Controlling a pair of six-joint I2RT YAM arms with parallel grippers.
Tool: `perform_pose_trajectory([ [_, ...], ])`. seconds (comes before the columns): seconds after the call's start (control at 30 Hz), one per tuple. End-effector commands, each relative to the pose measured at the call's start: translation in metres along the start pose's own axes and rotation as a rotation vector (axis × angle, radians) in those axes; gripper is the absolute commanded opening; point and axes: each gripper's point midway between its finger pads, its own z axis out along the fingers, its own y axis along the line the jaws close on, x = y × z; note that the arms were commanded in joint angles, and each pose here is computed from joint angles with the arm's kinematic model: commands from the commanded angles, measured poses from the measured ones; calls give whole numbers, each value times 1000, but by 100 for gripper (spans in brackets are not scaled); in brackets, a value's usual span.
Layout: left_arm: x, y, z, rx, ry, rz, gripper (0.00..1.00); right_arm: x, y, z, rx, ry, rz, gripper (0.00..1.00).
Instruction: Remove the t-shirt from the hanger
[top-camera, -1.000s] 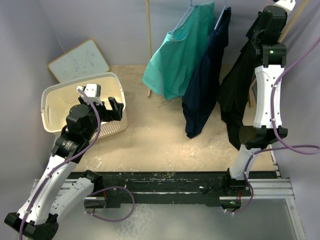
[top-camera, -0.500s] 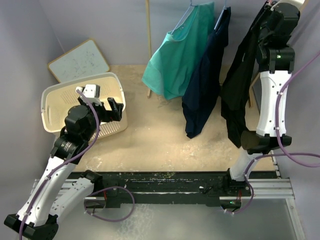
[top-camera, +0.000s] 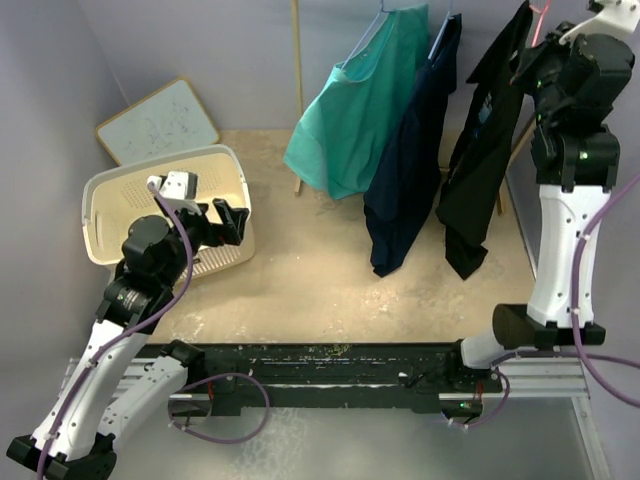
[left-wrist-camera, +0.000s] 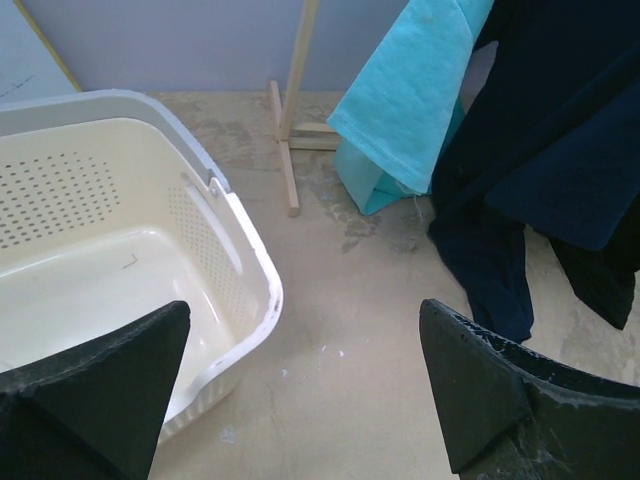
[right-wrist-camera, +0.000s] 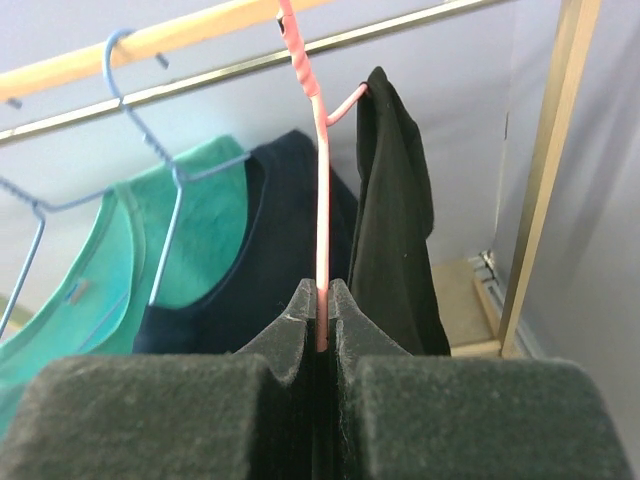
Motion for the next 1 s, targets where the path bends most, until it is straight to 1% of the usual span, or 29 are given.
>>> perform_pose_trajectory([
  [0.0, -34, -24, -6, 124, -107, 21, 99, -22, 15, -49, -128, -41, 50, 0],
  [0.2, -60, -42, -10, 203, -180, 27, 99, 18, 24, -109, -268, 103, 52, 0],
  [0.27, -71, -56, -13, 272, -185, 66, 99, 33, 26, -133, -311, 160, 48, 0],
  [0.37, -87, -81, -18, 398, -161, 118, 99, 58, 33, -175, -420, 268, 33, 0],
  [0.47, -99, -103, -20, 502, -124, 143, 99, 85, 48, -225, -596, 398, 38, 0],
  [0.5, -101, -110, -20, 540, -111, 148, 99, 90, 54, -240, -653, 420, 48, 0],
  [0.57, -106, -125, -24, 632, -95, 159, 99, 97, 73, -278, -836, 457, 103, 0],
  [0.63, -110, -142, -31, 738, -85, 173, 99, 101, 91, -307, -1028, 485, 150, 0],
  [0.67, -110, -149, -34, 784, -79, 179, 99, 96, 98, -317, -1114, 463, 157, 0],
  [0.7, -112, -154, -37, 822, -78, 185, 99, 100, 101, -326, -1172, 490, 184, 0],
  [0.73, -114, -158, -40, 855, -86, 189, 99, 96, 106, -332, -1241, 460, 181, 0],
  [0.8, -118, -162, -40, 875, -106, 184, 99, 95, 112, -345, -1366, 452, 194, 0],
  [0.87, -121, -163, -37, 877, -125, 174, 99, 94, 116, -350, -1451, 440, 229, 0],
  [0.9, -121, -165, -37, 886, -126, 170, 99, 93, 118, -350, -1484, 426, 244, 0],
  [0.97, -121, -168, -35, 911, -111, 161, 99, 90, 120, -353, -1528, 439, 296, 0],
])
